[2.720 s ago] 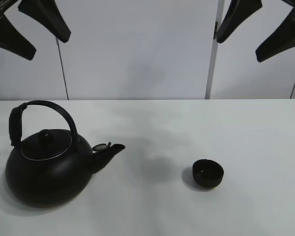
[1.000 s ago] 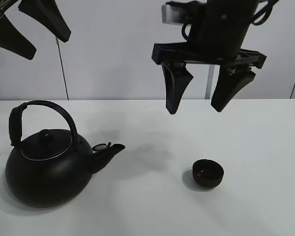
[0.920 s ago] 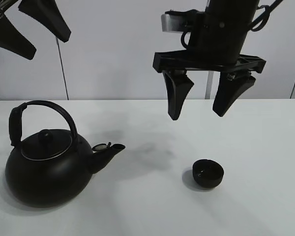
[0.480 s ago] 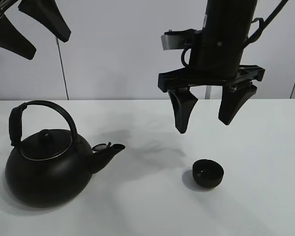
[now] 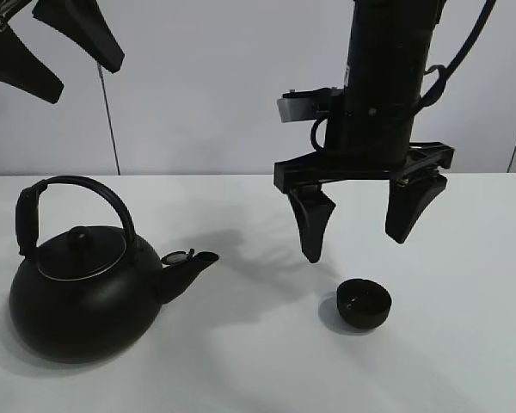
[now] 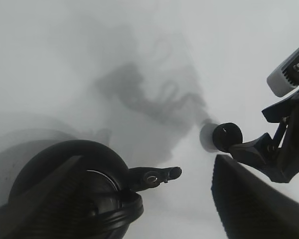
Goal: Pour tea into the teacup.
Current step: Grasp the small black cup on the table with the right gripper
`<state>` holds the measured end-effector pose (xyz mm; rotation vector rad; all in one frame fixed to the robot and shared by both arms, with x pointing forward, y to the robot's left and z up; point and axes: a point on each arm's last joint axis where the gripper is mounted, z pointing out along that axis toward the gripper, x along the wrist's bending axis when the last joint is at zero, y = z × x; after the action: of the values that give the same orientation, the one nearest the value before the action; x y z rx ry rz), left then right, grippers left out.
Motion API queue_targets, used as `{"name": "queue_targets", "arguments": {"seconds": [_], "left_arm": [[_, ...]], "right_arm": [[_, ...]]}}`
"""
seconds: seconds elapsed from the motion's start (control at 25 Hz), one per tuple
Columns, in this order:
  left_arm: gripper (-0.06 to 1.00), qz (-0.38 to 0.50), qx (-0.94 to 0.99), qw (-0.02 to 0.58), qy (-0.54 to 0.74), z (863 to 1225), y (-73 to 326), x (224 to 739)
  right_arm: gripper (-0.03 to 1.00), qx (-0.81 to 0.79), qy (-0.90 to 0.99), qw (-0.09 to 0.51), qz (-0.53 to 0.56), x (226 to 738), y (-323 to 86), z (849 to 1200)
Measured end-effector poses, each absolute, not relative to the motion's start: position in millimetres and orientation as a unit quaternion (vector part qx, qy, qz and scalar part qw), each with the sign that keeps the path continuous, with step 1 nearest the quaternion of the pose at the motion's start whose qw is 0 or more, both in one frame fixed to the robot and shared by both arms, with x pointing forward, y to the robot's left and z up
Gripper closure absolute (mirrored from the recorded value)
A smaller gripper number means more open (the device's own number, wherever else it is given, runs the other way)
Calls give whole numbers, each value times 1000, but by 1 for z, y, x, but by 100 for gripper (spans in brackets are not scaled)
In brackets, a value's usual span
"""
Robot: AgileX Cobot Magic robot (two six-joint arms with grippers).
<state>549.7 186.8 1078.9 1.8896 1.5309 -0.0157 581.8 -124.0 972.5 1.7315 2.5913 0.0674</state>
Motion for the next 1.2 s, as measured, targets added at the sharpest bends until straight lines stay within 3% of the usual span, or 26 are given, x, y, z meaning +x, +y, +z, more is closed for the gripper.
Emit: {"name": "queue_targets", "arguments": {"seconds": [1.2], "left_arm": [[43, -5, 728, 348, 590, 1079, 187, 550]], "right_arm": [[33, 565, 825, -8, -2, 575, -126, 897]]}}
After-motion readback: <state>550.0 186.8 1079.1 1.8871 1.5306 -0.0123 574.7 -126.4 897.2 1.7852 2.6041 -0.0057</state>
